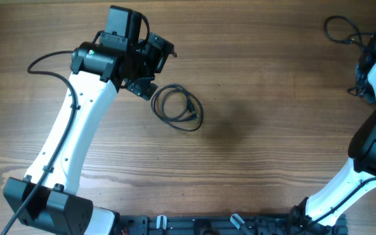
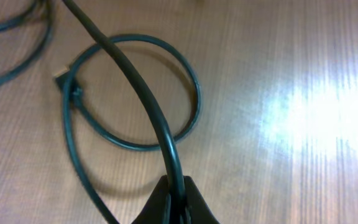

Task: Untangle cables

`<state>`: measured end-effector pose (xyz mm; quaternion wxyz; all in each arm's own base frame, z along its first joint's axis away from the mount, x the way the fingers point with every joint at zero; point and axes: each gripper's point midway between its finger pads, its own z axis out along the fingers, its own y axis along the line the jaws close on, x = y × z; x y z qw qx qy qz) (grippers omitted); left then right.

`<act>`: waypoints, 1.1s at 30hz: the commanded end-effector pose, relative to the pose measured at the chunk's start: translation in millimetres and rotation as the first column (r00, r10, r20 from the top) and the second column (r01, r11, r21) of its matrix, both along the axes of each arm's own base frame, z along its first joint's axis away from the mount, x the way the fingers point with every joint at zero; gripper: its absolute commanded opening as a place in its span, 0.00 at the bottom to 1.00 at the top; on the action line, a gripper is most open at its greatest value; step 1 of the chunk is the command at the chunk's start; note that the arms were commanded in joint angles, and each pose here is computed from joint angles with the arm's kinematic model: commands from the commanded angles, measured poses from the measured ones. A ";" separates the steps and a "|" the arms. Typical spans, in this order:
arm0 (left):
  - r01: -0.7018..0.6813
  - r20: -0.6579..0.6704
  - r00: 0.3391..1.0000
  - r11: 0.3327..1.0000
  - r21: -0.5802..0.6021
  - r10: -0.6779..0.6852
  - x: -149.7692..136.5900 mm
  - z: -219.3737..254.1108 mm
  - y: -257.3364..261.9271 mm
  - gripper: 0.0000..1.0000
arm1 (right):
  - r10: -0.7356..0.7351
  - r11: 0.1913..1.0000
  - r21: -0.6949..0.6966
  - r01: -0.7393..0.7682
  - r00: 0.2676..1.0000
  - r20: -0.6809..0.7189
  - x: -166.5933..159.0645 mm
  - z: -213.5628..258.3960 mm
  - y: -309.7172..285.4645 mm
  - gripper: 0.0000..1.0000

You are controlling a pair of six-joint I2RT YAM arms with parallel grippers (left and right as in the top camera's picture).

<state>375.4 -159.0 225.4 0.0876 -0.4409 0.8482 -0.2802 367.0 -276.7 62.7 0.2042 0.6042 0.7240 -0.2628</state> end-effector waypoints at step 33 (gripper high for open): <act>-0.008 0.024 1.000 0.999 0.039 0.007 5.0 1.7 6.6 1.00 | 0.360 0.913 0.050 -0.406 0.856 0.372 58.8 113.7 46.0 0.82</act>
